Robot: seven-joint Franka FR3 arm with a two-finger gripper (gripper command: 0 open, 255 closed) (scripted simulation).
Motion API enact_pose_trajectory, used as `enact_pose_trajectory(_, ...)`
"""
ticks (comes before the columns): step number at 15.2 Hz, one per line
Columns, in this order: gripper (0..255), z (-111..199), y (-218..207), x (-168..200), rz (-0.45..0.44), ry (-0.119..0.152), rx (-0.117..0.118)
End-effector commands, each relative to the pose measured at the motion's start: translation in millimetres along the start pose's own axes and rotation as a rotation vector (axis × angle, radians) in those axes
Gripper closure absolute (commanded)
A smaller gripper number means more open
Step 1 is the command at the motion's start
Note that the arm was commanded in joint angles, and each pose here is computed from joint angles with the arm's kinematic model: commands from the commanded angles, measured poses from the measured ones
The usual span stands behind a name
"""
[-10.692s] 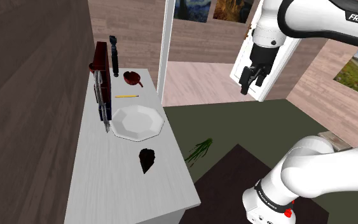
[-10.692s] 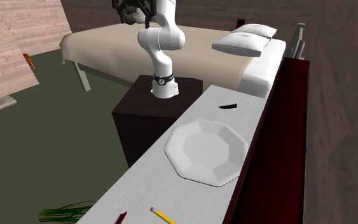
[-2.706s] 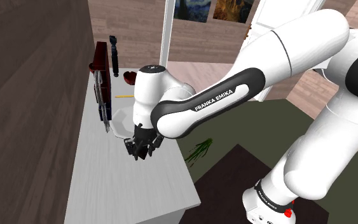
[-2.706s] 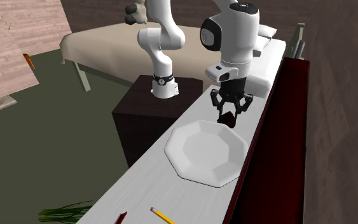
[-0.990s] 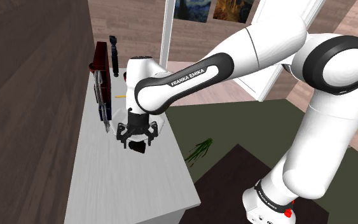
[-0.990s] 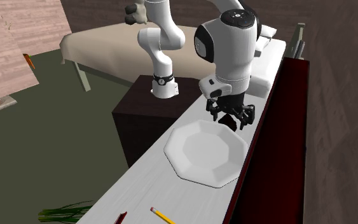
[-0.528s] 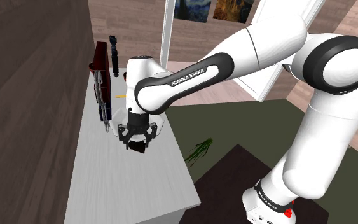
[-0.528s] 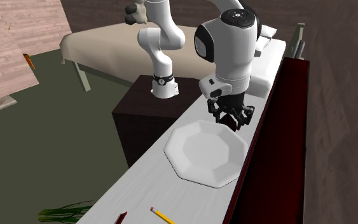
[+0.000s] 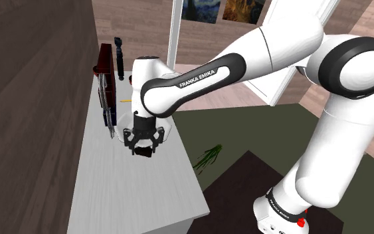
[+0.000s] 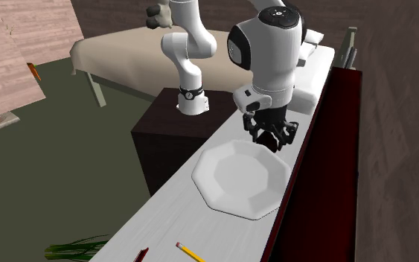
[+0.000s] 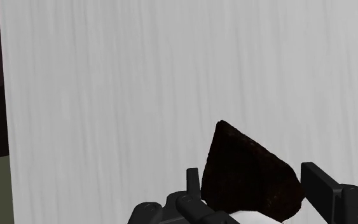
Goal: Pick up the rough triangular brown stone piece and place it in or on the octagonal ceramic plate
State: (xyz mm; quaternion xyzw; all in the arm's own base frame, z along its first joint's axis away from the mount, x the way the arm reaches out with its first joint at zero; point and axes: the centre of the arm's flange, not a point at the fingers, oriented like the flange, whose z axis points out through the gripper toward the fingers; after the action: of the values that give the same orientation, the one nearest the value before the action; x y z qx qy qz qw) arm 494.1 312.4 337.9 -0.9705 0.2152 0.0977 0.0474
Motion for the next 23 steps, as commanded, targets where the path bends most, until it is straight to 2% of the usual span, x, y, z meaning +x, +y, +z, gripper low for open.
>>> enact_pose_trajectory(1,255,-8.3,-0.6,-2.0,0.000,0.000,0.000)
enact_pose_trajectory(15,255,-76.8,-4.1,-16.8,0.000,0.000,0.000)
enact_pose_trajectory(23,255,-101.7,6.8,85.3,0.000,0.000,0.000)
